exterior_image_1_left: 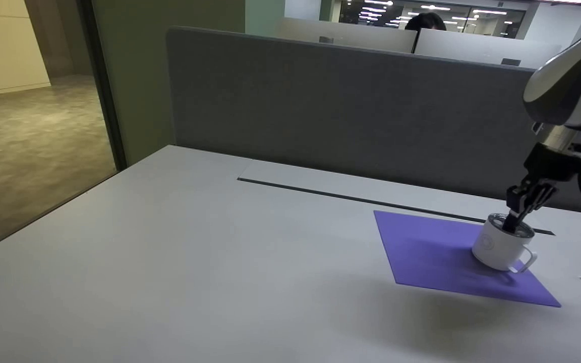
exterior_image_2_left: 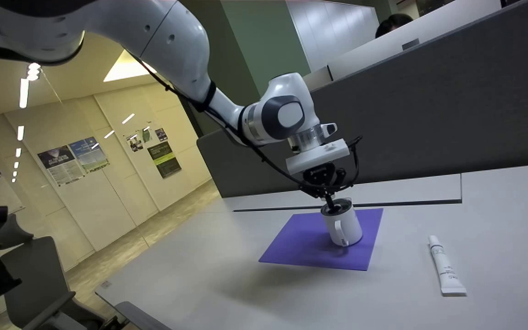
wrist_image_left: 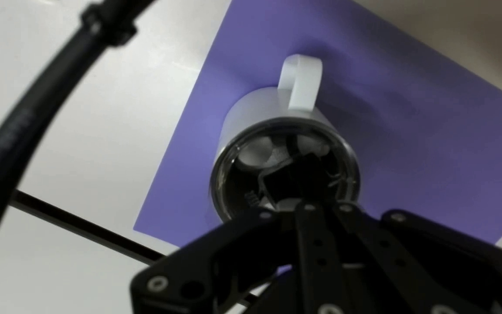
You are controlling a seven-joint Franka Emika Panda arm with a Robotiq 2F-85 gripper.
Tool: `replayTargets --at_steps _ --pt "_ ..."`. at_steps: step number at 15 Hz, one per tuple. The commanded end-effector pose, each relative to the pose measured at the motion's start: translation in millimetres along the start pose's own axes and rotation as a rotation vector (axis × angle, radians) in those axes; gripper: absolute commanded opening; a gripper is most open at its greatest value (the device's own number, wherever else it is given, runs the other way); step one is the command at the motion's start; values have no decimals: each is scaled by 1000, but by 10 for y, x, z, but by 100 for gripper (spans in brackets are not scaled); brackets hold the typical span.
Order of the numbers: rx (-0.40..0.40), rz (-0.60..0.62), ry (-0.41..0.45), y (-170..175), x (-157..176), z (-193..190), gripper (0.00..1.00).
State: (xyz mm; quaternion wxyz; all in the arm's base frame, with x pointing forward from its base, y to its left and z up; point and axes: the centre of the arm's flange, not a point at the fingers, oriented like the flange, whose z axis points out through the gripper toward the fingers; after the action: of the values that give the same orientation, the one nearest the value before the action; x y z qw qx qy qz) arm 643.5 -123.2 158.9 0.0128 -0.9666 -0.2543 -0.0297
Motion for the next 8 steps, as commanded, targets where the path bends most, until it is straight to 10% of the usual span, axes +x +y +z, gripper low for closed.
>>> replayTargets --at_steps 1,3,4,8 --pt "75 35 1 219 76 -561 0" --pt "78 41 -34 316 58 -843 0" --pt "78 49 -53 360 37 -975 25" --pt "64 72 -95 525 -95 -1408 45"
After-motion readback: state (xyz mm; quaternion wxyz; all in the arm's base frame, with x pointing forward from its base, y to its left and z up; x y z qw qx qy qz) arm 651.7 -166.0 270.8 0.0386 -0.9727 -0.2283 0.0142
